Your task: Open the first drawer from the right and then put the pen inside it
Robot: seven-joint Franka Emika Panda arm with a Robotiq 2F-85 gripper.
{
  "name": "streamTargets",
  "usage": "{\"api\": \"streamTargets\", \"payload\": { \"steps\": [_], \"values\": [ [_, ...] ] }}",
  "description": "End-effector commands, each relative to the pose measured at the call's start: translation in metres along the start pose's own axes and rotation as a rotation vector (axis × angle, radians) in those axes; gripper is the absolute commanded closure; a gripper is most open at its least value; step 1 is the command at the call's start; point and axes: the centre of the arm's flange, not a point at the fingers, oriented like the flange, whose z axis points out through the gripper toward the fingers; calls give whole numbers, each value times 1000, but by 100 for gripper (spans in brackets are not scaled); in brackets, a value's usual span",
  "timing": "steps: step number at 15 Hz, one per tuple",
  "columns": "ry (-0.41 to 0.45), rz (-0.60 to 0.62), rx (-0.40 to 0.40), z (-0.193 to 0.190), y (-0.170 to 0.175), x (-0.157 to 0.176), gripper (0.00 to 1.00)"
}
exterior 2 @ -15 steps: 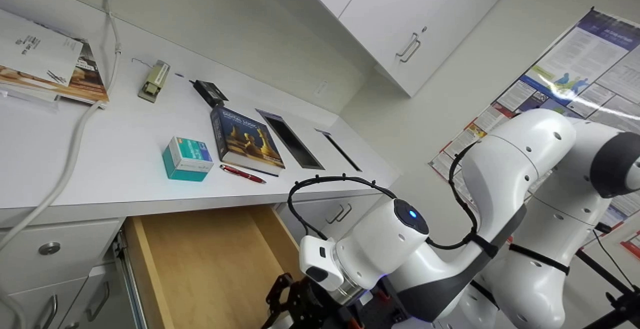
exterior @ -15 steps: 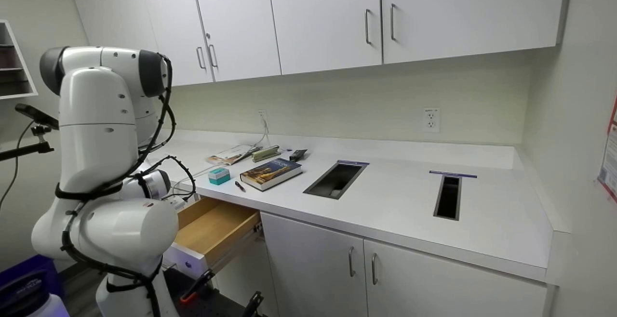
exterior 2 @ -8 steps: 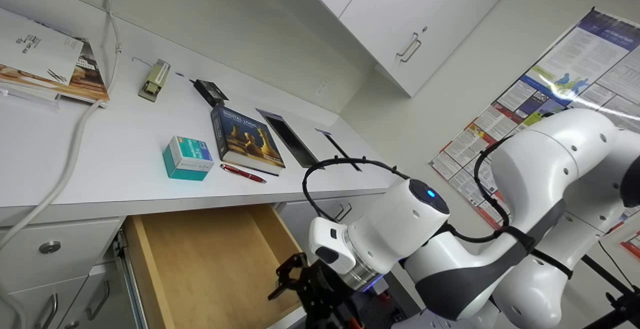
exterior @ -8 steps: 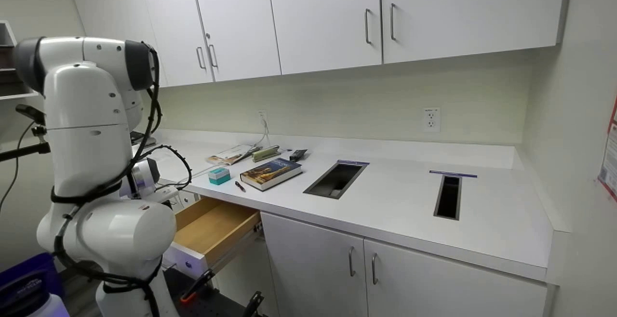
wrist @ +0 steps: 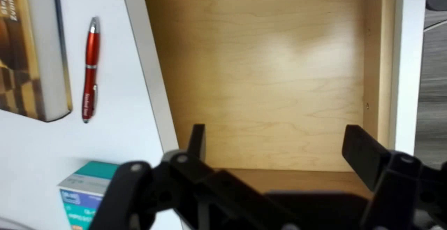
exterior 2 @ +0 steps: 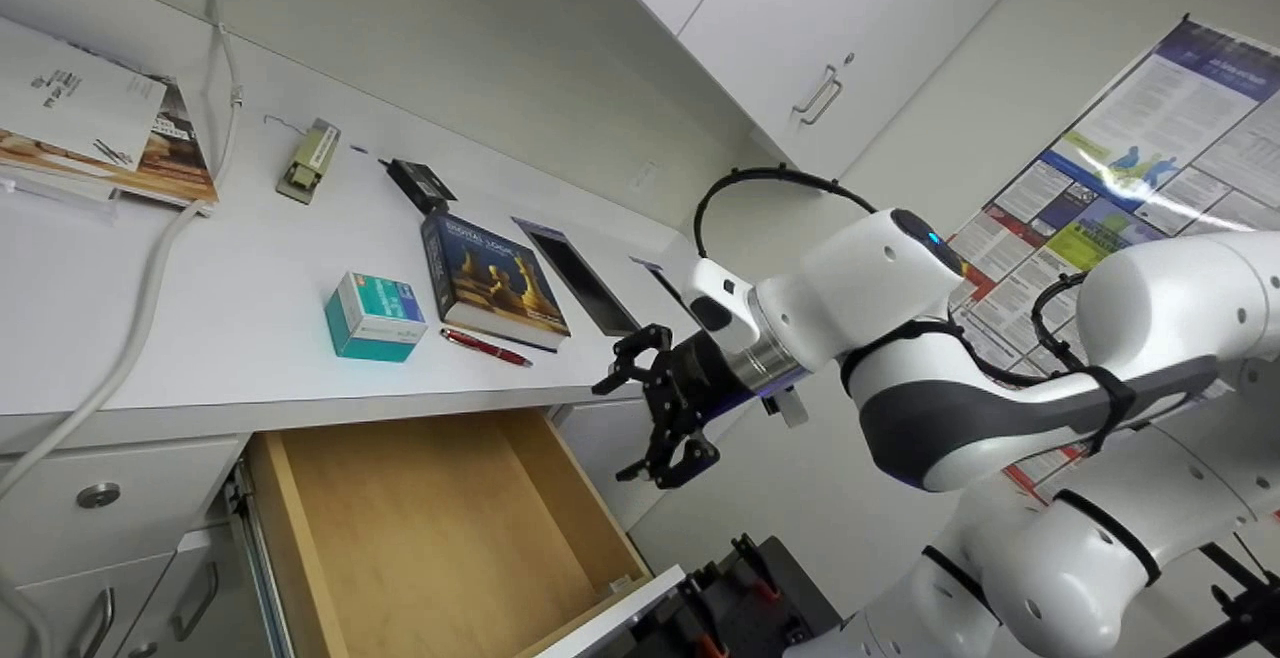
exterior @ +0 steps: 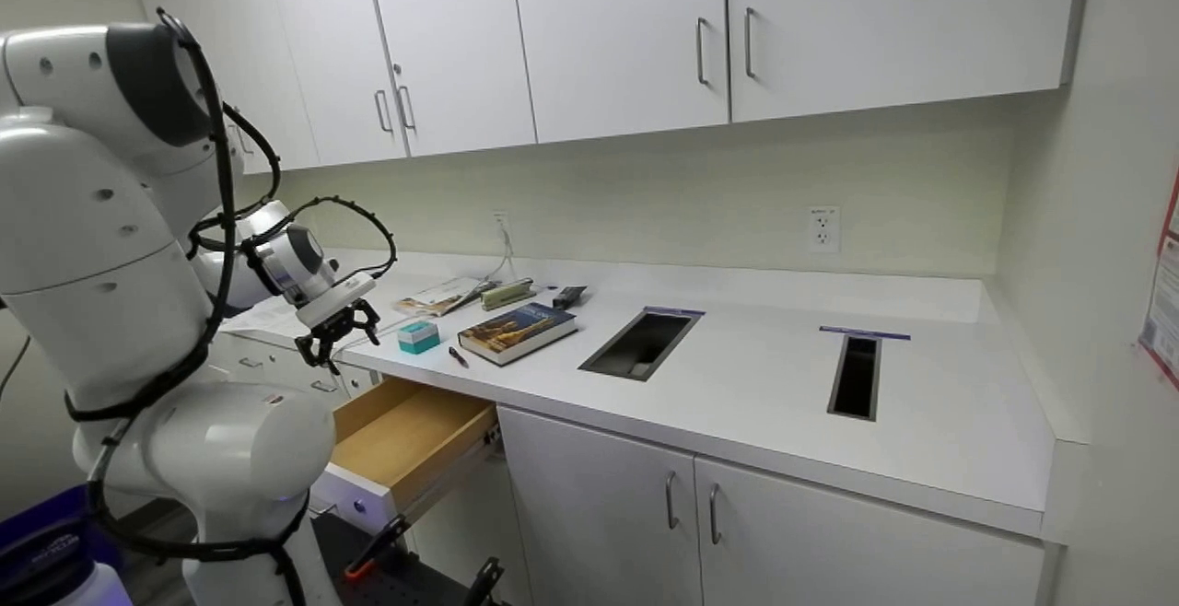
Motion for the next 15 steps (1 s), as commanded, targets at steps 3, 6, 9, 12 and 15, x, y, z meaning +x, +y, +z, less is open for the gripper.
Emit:
{"api": "streamTargets", "payload": {
  "steps": [3,6,9,12,15],
  "values": [
    [-4,-14,17,5,-9,3,0],
    [-4,-22,24,7,-14,5,0],
    [-18,19,21,20,25,4,0],
    [-46,54,-31,31,68,-5,0],
    [-64,55,-40,45,104,-13,0]
  ]
}}
